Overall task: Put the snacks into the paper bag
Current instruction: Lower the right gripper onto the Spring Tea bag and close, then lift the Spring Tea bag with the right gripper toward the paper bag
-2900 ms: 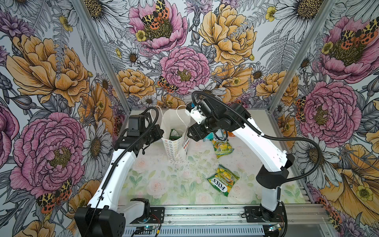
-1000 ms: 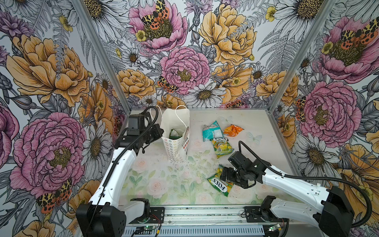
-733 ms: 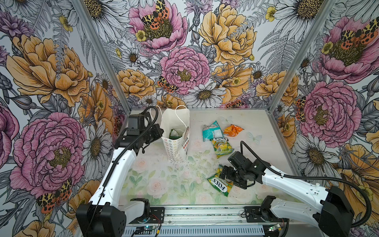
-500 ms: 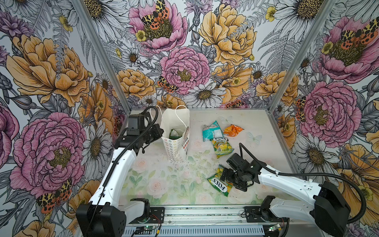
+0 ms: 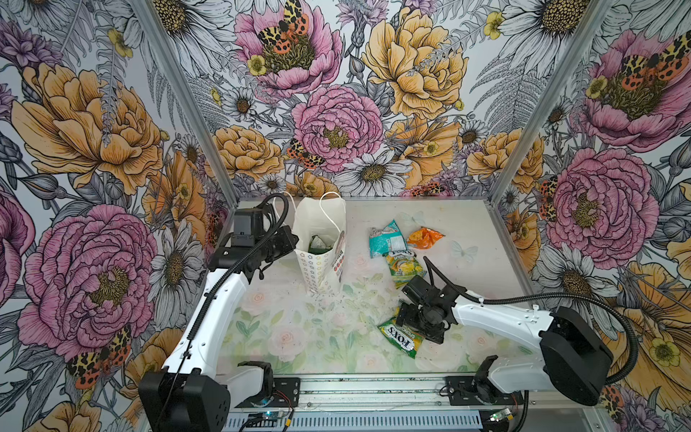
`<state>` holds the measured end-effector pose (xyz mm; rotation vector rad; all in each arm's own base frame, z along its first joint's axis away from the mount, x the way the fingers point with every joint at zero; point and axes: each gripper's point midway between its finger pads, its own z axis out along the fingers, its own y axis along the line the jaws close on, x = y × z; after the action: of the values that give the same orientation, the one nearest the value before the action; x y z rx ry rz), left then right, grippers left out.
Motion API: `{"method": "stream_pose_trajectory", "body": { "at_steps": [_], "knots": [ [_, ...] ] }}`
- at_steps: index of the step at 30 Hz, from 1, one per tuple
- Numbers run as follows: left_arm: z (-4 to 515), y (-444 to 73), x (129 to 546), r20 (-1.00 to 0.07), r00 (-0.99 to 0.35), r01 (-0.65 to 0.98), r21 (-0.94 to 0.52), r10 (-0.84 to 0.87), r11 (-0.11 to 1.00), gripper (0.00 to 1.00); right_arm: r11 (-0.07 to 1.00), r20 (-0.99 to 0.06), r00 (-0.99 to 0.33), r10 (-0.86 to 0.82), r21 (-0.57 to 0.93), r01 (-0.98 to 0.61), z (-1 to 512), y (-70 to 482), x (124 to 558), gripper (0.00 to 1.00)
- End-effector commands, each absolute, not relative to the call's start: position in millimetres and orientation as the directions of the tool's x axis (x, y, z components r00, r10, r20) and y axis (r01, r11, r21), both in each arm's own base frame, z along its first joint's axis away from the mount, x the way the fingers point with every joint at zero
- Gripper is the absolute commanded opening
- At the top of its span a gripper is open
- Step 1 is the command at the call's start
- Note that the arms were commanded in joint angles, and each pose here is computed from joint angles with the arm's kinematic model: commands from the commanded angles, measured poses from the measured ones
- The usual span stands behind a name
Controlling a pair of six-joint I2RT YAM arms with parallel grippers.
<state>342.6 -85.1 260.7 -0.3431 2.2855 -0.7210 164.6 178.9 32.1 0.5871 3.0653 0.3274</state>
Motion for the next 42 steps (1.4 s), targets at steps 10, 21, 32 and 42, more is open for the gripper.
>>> {"method": "stream_pose_trajectory", "body": {
  "at_steps": [10,21,32,42],
  "knots": [
    [251.2,-82.9,341.0,-0.537,-0.731,-0.048,-0.577,-0.422,0.816,0.0,0.939,-0.061,-0.946,0.319,0.16,0.306,30.7,182.8,207.3,0.96],
    [251.8,-81.2,340.2,-0.537,-0.727,-0.053,-0.579,-0.429,0.813,0.0,0.98,-0.14,-0.976,0.165,0.132,0.147,36.9,197.3,251.3,0.82],
    [251.4,-79.3,339.1,-0.532,-0.721,-0.069,-0.582,-0.444,0.81,0.0,0.994,-0.262,-0.965,0.012,0.11,-0.017,64.5,196.8,289.7,0.45],
    [252.2,-78.6,337.9,-0.533,-0.717,-0.073,-0.583,-0.449,0.809,0.0,0.987,-0.223,-0.975,-0.007,0.152,-0.042,64.8,200.6,289.7,0.6]
  ]
}}
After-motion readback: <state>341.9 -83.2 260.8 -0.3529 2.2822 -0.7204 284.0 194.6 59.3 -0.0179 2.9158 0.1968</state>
